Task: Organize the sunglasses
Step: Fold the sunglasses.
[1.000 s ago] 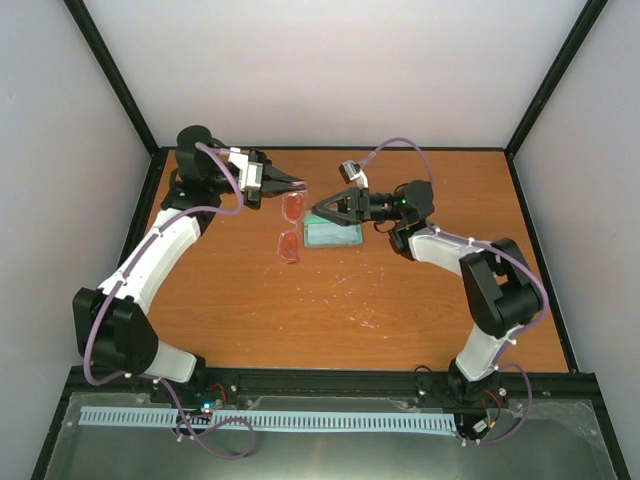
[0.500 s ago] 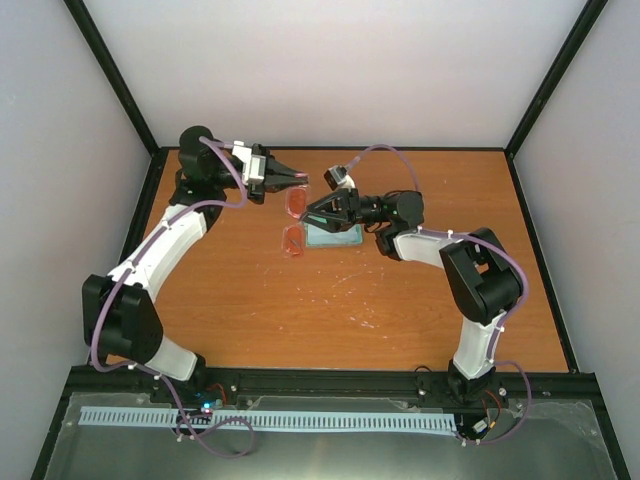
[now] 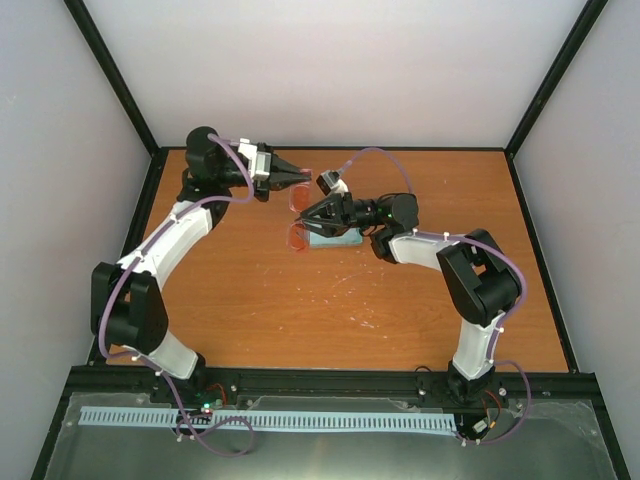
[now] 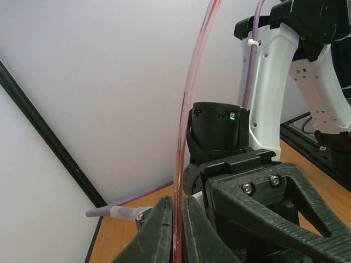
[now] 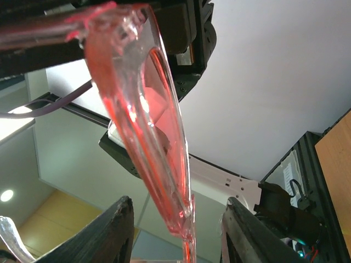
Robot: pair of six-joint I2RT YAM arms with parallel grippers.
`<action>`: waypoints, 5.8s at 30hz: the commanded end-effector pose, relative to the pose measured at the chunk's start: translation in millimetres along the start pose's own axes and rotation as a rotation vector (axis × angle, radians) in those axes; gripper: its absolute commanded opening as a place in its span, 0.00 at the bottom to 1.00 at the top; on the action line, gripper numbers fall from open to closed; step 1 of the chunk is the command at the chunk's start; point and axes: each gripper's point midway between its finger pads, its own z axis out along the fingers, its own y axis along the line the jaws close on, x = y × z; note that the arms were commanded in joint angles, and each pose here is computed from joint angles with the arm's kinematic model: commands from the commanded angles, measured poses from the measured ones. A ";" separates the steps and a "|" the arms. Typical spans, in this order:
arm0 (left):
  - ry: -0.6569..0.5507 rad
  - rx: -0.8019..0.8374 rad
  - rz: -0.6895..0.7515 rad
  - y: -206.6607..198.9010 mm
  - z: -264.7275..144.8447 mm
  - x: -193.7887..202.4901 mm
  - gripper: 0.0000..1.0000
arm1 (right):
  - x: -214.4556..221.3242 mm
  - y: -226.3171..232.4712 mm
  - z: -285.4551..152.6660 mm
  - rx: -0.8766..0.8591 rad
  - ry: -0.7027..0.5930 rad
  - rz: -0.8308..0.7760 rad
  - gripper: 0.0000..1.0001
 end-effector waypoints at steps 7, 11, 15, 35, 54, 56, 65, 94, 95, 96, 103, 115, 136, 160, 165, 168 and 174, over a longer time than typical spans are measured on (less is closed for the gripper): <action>-0.024 0.007 0.044 4.8 7.7 -6.9 0.08 | 7.3 36.1 4.4 -0.074 0.024 -0.198 0.26; -0.025 0.009 0.035 3.6 9.5 -4.2 0.09 | 6.2 37.3 5.0 -0.075 0.026 -0.202 0.19; -0.025 0.006 0.030 2.9 10.6 -2.3 0.13 | 4.9 38.1 4.8 -0.079 0.016 -0.207 0.11; 0.140 -0.414 0.051 63.0 -23.6 2.6 1.00 | -20.2 0.1 -53.3 0.117 -0.226 -0.193 0.03; 0.211 -0.358 -0.136 33.8 -62.9 17.0 0.09 | 4.0 -83.3 -164.0 1.008 -0.247 -0.148 0.03; 0.176 -0.321 -0.149 49.6 -58.3 14.1 0.08 | 9.1 -82.1 -159.3 0.983 -0.222 -0.147 0.03; 0.081 -0.087 -0.216 55.4 -5.4 20.7 0.08 | 12.9 -73.3 -144.0 0.890 -0.185 -0.164 0.03; 0.040 0.182 -0.422 -35.2 88.7 54.0 0.08 | -18.7 -27.7 -117.8 0.726 -0.209 -0.269 0.03; 0.041 0.187 -0.434 -39.2 89.6 56.6 0.08 | -19.8 -25.0 -116.2 0.713 -0.211 -0.274 0.03; 0.041 0.193 -0.439 -42.2 90.9 58.2 0.08 | -21.5 -21.8 -114.4 0.698 -0.215 -0.284 0.03; 0.055 0.196 -0.464 -50.9 92.7 70.9 0.08 | -22.8 4.5 -99.4 0.560 -0.214 -0.324 0.03; 0.035 -0.017 -0.381 6.3 70.2 49.8 0.34 | -4.3 -3.3 -102.1 0.575 -0.189 -0.285 0.03; 0.145 0.092 -0.068 -113.9 -14.2 -33.4 0.01 | -40.3 -89.9 -110.0 0.591 -0.114 -0.032 0.03; 0.075 0.149 -0.138 -109.6 23.5 3.0 0.03 | -8.8 -39.5 -43.4 0.500 -0.016 -0.094 0.03; 0.093 0.139 -0.147 -104.1 25.9 15.4 0.03 | 0.6 -29.9 -37.9 0.486 0.002 -0.107 0.03; 0.101 0.140 -0.168 -103.7 26.6 23.4 0.03 | 4.4 -20.7 -36.8 0.480 0.003 -0.122 0.03; 0.091 0.153 -0.208 -100.8 30.0 37.2 0.03 | 14.5 0.2 -27.3 0.436 0.031 -0.147 0.03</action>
